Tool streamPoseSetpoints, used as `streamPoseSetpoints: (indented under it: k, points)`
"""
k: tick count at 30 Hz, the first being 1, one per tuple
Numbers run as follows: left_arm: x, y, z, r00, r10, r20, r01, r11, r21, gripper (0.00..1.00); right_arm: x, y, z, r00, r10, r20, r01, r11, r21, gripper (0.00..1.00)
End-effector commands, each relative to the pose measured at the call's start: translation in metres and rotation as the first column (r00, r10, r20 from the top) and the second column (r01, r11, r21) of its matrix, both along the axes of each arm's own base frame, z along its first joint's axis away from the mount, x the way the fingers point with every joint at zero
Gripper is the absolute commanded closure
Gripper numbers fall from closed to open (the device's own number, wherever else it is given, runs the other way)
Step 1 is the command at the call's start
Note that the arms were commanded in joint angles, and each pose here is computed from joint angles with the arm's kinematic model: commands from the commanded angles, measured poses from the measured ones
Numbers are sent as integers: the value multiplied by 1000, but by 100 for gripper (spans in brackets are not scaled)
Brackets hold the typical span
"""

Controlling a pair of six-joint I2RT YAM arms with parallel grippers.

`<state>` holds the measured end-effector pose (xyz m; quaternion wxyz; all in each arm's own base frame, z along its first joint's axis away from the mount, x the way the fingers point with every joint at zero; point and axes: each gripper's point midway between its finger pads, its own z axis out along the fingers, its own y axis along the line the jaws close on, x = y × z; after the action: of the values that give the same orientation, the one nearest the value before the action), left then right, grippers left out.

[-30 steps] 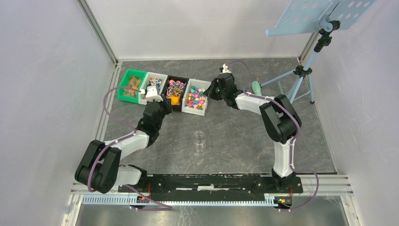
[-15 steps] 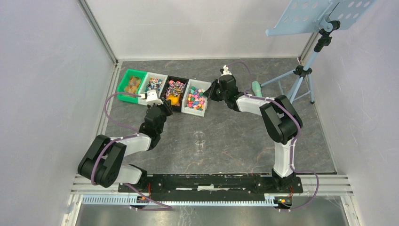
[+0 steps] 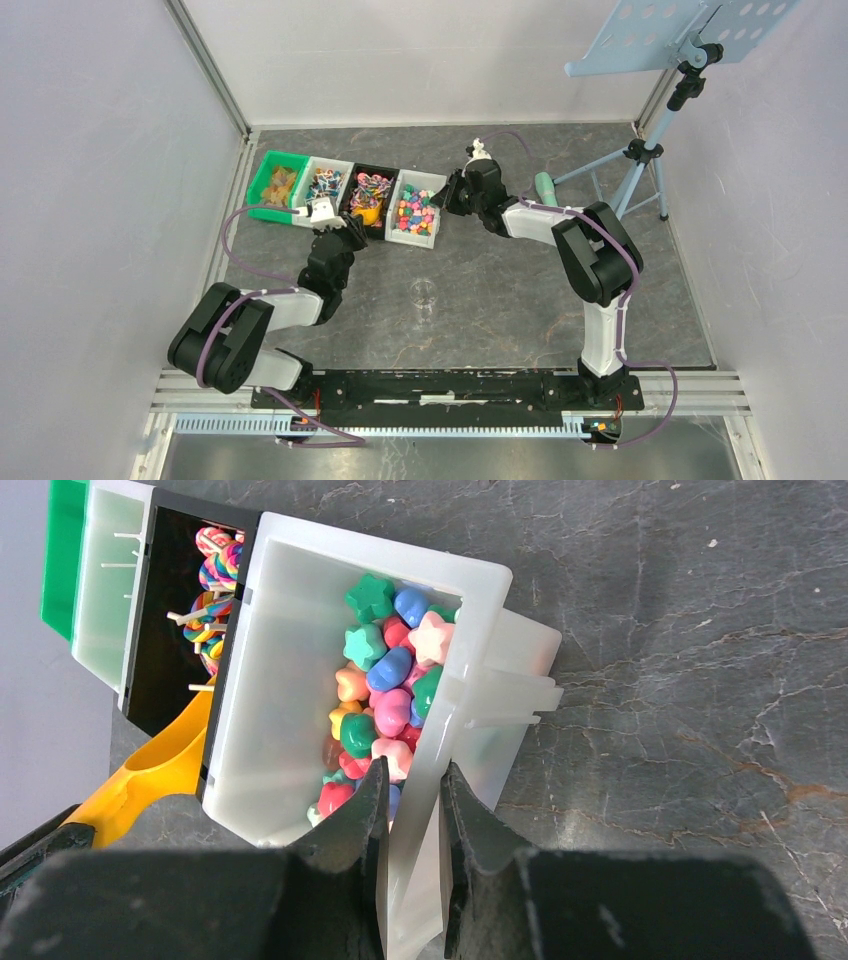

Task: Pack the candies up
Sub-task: Scoop the fake candies from the storage box.

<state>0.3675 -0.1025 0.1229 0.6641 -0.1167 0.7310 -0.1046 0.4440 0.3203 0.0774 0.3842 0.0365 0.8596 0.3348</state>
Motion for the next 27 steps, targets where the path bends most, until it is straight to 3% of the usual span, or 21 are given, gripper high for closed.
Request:
streamPoseSetpoints:
  k: [1,13,27]
  points:
    - [-8,30,-21,991,130,-45,-125,988,91,98,-36,10,-18,985,168,-42,-169,985,-28,100]
    - [3,31,-17,987,159,-4,-158,984,87,98,-40,8,-20,983,177,-40,-178,984,-26,100]
    - [-11,40,-7,984,174,41,-176,982,67,98,-41,6,-20,984,174,-35,-175,984,-16,100]
